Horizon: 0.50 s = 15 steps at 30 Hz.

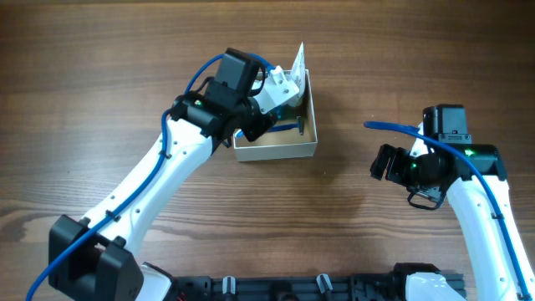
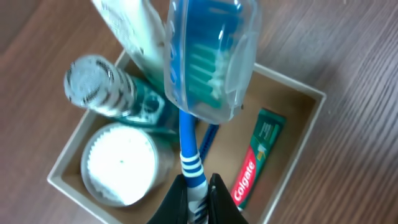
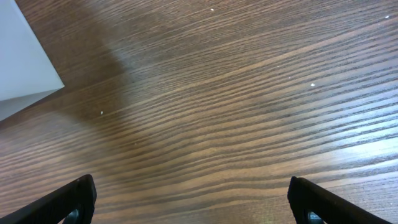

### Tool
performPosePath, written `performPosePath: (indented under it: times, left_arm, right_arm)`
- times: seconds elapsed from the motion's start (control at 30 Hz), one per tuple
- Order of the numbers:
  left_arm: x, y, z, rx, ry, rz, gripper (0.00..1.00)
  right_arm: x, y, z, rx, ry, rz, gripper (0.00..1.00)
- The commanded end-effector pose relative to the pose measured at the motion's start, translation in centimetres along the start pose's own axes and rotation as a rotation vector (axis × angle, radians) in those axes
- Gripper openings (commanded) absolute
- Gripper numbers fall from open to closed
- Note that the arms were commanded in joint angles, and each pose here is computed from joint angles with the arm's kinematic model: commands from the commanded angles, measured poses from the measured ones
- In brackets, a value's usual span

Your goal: Pack container

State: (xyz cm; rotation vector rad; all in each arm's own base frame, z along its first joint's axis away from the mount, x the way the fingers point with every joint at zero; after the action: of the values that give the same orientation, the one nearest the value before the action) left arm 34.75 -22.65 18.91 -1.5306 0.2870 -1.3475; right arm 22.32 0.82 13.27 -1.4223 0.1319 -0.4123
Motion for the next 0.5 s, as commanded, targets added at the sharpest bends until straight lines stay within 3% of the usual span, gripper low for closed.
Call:
performPosePath:
  times: [0.0, 0.1, 0.2, 0.27, 0.33, 0.47]
  left_arm:
    - [0.7, 0.1, -0.1, 0.012, 0.056, -0.02, 0.04]
    - [0.6, 0.2, -0.2, 0.01, 0.054, -0.017, 0.07]
    - [0.3, 0.3, -0.4, 0.001, 0.047, 0.0, 0.28]
    - [-0.1, 0.5, -0.5, -0.009, 0.041, 0.017, 0.37]
    - [-0.6, 0.8, -0.7, -0.022, 0.036, 0.04, 0.59]
    - [-1.3, 0.7, -1.1, -0.036, 0.03, 0.067, 0.69]
  right_arm:
    - [-0.1, 0.1, 0.2, 0.008, -0.021, 0.007, 1.0]
    - [-0.1, 0.1, 0.2, 0.008, -0.021, 0.007, 1.0]
    - [-0.1, 0.1, 0.2, 0.008, -0.02, 0.007, 1.0]
    - [-0.1, 0.1, 0.2, 0.008, -0.02, 0.008, 1.0]
    - [-0.1, 0.1, 0.2, 0.008, -0.02, 0.008, 1.0]
    - [-0.1, 0.1, 0.2, 0.008, -0.02, 0.008, 1.0]
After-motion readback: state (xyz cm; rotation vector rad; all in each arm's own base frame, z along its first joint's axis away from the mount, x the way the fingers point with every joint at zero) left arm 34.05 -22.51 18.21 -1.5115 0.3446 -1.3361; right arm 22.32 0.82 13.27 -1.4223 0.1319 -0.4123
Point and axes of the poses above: each gripper's point midway between its finger pads, its own y axis out along the fingers, its own z axis along the line the jaws close on, x = y × z, the point moved 2 cm from there along -y, back along the fingers
